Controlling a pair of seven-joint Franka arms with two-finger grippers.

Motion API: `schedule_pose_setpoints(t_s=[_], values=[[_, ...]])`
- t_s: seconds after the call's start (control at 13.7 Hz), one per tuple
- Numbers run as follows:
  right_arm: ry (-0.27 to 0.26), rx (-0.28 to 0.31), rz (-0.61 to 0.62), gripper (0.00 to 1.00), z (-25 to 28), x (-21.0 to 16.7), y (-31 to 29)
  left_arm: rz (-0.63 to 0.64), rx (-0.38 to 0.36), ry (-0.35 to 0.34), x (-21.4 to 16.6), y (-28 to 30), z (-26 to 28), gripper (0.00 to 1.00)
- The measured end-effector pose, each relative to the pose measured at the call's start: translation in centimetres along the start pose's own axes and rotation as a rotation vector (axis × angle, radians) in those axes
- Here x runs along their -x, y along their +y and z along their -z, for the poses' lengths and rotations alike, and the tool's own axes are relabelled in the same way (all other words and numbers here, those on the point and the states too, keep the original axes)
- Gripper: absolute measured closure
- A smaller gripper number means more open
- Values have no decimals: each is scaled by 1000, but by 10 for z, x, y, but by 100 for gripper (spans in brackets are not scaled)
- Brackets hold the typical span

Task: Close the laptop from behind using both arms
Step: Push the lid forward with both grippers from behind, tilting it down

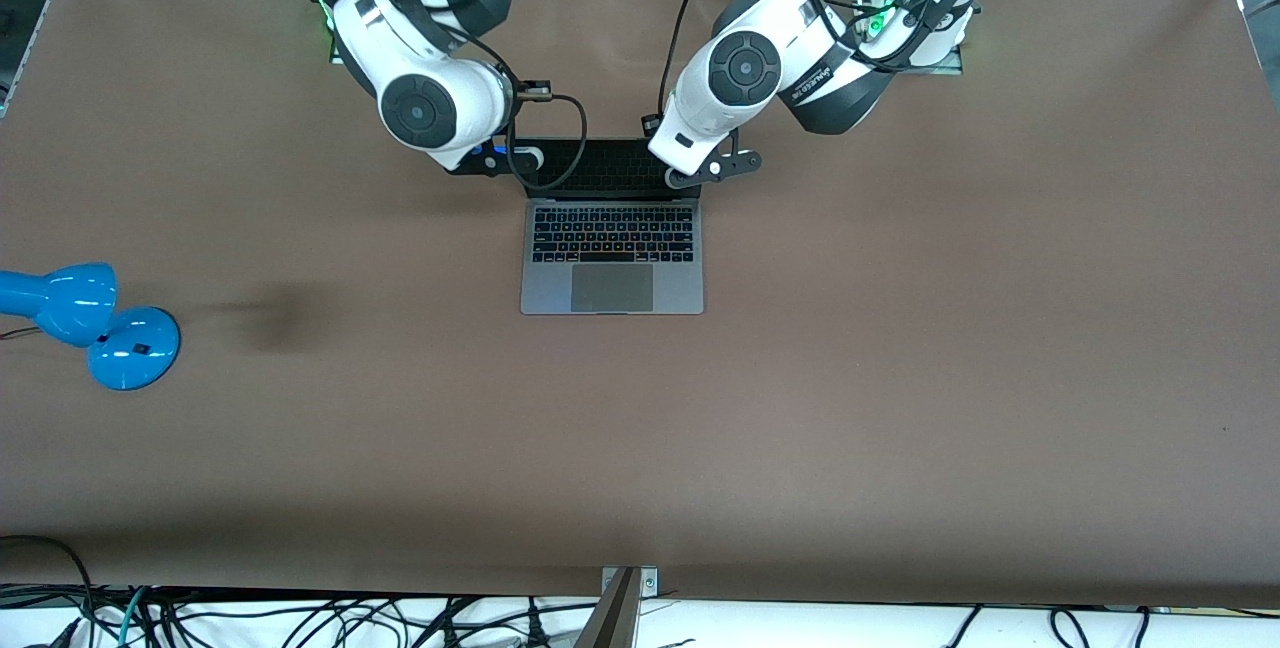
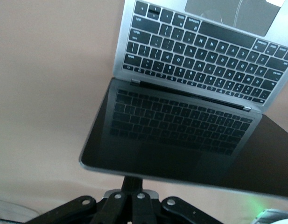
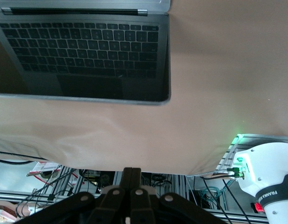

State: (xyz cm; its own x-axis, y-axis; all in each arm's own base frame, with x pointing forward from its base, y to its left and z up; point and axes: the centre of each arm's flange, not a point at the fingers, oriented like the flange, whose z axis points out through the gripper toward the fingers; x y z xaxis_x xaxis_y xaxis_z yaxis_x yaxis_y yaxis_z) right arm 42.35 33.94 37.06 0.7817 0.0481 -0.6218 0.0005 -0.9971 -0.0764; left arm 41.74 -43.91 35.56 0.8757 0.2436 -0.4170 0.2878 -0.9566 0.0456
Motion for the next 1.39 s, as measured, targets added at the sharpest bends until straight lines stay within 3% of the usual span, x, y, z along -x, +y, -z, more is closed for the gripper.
schedule_pose_setpoints(t_s=[0.15, 0.73, 1.39], values=[[11, -14, 4, 99, -11, -13, 1, 0, 4, 13, -5, 0, -1, 99], [168, -102, 10, 99, 2, -37, -1, -9, 35, 68, -27, 4, 8, 99], [323, -166, 79, 99, 29, -63, 20, 6, 51, 73, -67, 8, 7, 99]])
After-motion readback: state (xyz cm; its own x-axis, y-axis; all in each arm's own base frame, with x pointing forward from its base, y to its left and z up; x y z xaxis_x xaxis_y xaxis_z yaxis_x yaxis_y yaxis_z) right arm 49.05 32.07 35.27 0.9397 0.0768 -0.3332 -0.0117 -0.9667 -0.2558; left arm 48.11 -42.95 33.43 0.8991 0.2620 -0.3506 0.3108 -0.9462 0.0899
